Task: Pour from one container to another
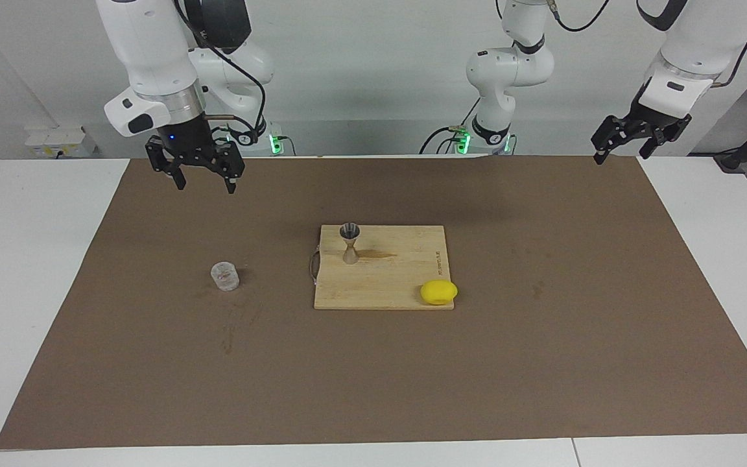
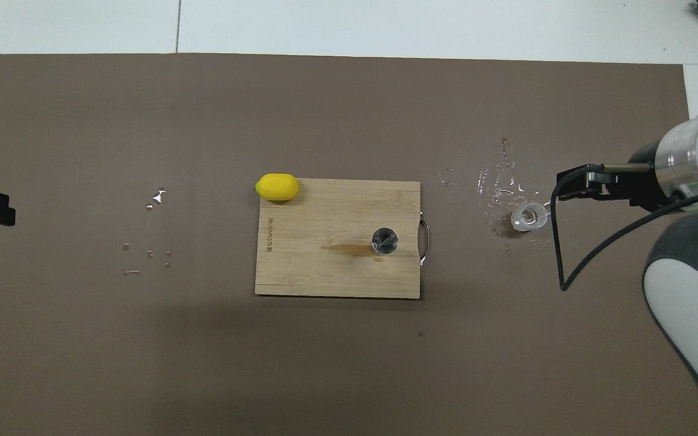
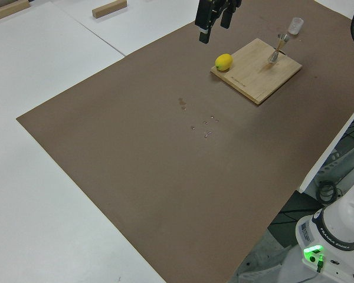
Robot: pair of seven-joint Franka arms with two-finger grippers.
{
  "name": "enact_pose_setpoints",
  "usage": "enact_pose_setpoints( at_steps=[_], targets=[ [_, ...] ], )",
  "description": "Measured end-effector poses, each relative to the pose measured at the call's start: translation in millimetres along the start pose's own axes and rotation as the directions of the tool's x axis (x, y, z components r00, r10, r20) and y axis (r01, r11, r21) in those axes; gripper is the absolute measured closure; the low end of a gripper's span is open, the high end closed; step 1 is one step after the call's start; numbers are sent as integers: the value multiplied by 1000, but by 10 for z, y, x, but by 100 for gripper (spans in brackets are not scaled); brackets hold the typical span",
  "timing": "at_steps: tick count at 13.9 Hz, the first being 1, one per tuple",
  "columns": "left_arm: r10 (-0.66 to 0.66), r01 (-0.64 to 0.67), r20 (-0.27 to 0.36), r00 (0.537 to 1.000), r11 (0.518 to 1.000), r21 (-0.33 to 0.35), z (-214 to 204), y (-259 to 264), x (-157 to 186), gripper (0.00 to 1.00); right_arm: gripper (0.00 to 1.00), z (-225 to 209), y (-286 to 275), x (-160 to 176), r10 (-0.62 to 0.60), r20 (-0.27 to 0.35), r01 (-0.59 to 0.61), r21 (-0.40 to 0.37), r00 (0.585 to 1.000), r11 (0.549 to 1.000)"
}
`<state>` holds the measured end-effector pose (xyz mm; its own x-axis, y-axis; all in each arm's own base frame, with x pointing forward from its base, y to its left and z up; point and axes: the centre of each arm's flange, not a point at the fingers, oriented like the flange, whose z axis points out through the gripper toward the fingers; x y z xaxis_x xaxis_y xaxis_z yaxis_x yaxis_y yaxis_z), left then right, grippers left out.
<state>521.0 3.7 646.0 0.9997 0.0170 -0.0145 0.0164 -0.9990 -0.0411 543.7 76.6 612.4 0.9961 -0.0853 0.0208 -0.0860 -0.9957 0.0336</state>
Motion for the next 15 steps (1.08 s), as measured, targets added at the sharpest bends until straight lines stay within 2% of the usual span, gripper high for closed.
enact_pose_setpoints(
  at_steps=[3,8,12,15],
  targets=[
    [9,-9,-3,1000,1000,0,9,17,18,0,0,27,81,-33,-9,43,9,-9,999,1000],
    [12,-12,4,1000,1000,0,46,32,43,0,0,25,84,-36,-7,46,8,-3,999,1000],
    [-14,14,-2,1000,997,-75,44,-40,53,0,0,24,84,-36,-7,46,8,-2,999,1000],
    [-31,31,0,1000,995,-92,61,-123,58,0,0,24,84,-36,-7,46,8,-2,999,1000]
  ],
)
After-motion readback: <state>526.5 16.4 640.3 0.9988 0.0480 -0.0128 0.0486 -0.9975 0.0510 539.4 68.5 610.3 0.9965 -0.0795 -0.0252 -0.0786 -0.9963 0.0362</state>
